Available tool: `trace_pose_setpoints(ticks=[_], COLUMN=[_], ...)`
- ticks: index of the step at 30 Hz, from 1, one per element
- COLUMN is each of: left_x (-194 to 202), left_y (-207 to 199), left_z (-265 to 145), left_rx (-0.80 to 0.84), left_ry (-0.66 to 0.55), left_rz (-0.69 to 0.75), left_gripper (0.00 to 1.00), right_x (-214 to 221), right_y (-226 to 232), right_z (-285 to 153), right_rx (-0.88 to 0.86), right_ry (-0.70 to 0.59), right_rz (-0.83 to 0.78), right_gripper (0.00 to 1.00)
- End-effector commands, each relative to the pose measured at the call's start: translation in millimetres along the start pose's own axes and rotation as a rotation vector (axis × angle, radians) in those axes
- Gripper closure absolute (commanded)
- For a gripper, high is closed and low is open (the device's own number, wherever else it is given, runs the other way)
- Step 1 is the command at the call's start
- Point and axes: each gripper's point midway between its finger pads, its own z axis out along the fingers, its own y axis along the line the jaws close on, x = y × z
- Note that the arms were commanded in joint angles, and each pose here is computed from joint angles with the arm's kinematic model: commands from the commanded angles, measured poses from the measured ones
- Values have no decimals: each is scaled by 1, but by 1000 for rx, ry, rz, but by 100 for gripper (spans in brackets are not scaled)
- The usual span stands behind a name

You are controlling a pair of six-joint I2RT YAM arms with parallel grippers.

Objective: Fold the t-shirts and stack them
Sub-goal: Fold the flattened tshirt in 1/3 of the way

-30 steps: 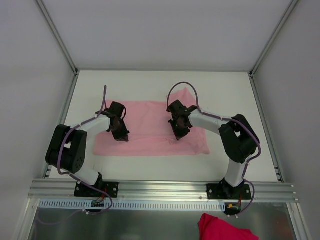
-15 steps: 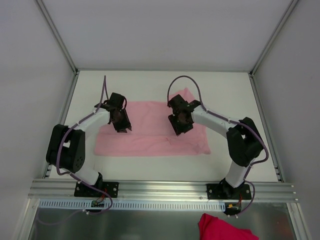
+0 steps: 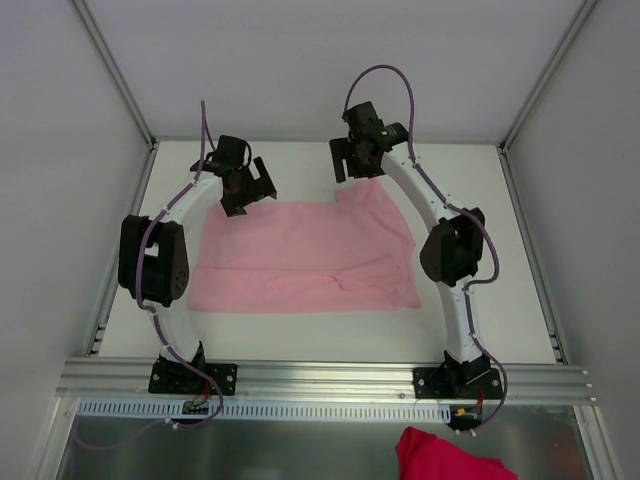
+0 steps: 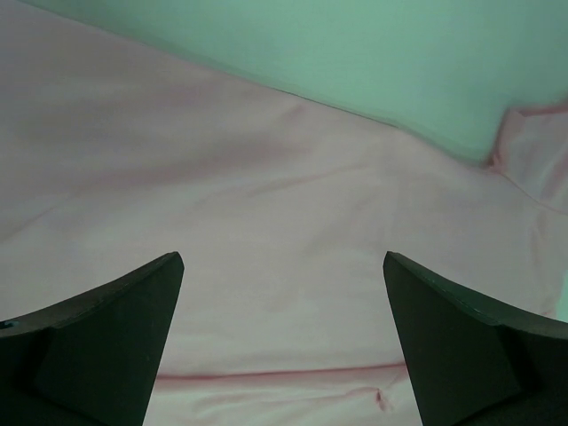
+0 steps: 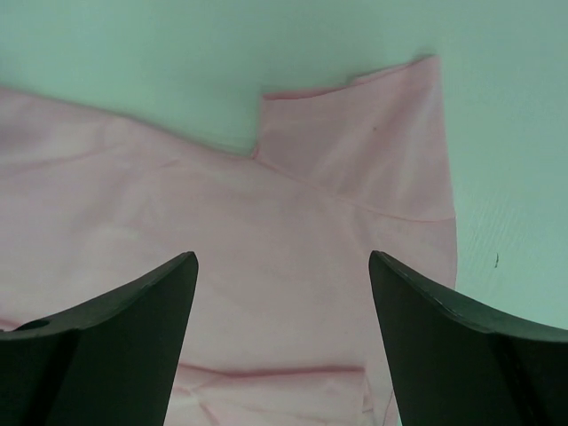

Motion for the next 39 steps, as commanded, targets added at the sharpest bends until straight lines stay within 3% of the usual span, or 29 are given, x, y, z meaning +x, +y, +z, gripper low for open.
trace_pose_setpoints(ticks=[1,7,21,39], left_x=[-13,-39,-76,-103], left_y=[8,40,77,91], left_z=[12,23,16,21], left_rx=[6,7,-55,-6], left_ry=[32,10,-43,-101], left_rz=[-47,-173,-175,-237], left_gripper=[1,1,2,5], right_x=[34,47,19,-14], right_y=[-30,-57,-128,-133], right_z=[35,64,71,103], right_rx=[41,68,112,51], right_ry=[182,190,69,-56], right_rz=[106,142,203,189], right_gripper=[18,18,19,25])
